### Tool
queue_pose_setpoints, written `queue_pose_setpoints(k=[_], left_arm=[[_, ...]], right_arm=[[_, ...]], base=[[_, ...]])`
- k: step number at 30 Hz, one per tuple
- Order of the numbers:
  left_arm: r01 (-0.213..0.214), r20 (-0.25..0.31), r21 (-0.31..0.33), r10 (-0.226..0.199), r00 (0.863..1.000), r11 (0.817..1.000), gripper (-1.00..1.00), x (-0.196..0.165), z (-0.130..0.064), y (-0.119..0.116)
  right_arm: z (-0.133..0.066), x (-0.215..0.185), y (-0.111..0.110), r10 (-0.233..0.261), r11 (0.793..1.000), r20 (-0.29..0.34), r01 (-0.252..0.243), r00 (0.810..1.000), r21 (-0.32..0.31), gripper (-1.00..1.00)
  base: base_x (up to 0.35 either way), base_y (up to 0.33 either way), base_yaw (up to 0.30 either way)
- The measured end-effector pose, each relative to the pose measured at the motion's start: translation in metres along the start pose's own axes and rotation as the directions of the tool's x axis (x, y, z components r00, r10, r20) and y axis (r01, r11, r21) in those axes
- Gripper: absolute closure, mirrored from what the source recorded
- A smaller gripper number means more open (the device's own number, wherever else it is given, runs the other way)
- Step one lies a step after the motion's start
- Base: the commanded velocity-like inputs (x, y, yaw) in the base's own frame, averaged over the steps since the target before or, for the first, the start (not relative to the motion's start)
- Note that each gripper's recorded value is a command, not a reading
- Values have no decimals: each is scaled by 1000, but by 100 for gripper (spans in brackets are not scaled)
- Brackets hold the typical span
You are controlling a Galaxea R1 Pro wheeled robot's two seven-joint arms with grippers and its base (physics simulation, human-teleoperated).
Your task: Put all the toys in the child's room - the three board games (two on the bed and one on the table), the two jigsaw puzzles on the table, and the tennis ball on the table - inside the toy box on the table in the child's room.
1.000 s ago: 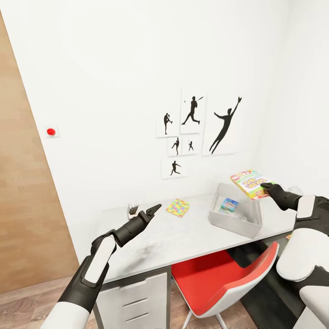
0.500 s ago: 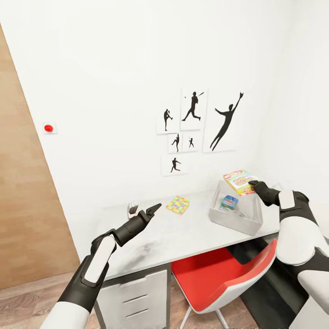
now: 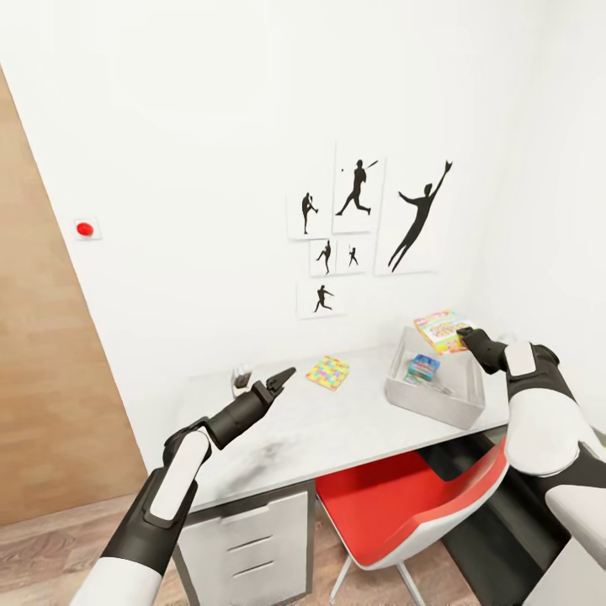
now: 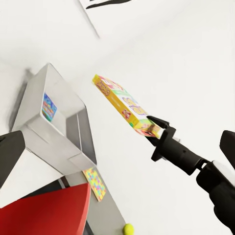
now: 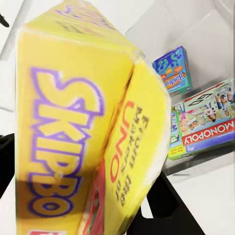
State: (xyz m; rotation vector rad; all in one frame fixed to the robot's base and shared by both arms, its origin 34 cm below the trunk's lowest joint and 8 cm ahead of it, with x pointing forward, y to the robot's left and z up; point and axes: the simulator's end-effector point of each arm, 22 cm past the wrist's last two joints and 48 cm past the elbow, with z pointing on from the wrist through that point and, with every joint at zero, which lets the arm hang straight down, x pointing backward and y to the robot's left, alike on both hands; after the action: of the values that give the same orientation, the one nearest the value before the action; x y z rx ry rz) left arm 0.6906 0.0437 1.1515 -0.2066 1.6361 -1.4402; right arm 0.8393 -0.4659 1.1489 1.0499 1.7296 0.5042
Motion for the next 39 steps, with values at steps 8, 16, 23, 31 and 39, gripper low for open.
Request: queue_pose_setpoints(k=[8,16,23,31,39], left_arm=[[8,-19,1,-8,1000,1000,-100,6,2,2],[17,-26,-5,-17,1000,1000,-100,9,3,8],[25,-30,-11,-26,999,1000,-100,11,4,14],[35,-32,-19,-36,999,999,-100,13,5,21],[44,-37,-25,-45,998,999,-100,16,6,27]], right_arm=[[6,-1,-11,3,1000,14,-4,1000,22,100],[9,-15,-23,3,999,70,-6,998,40,100],[14,-17,-30,1,999,85,-5,996,52,100],[19,-14,-38,-2,998,86,-4,996,65,100],[23,-16,-51,-1,997,89,-7,996,83,100]], base=[[41,91,0],[29,52,0],[8,14,0],[2,8,0],[31,144,0]])
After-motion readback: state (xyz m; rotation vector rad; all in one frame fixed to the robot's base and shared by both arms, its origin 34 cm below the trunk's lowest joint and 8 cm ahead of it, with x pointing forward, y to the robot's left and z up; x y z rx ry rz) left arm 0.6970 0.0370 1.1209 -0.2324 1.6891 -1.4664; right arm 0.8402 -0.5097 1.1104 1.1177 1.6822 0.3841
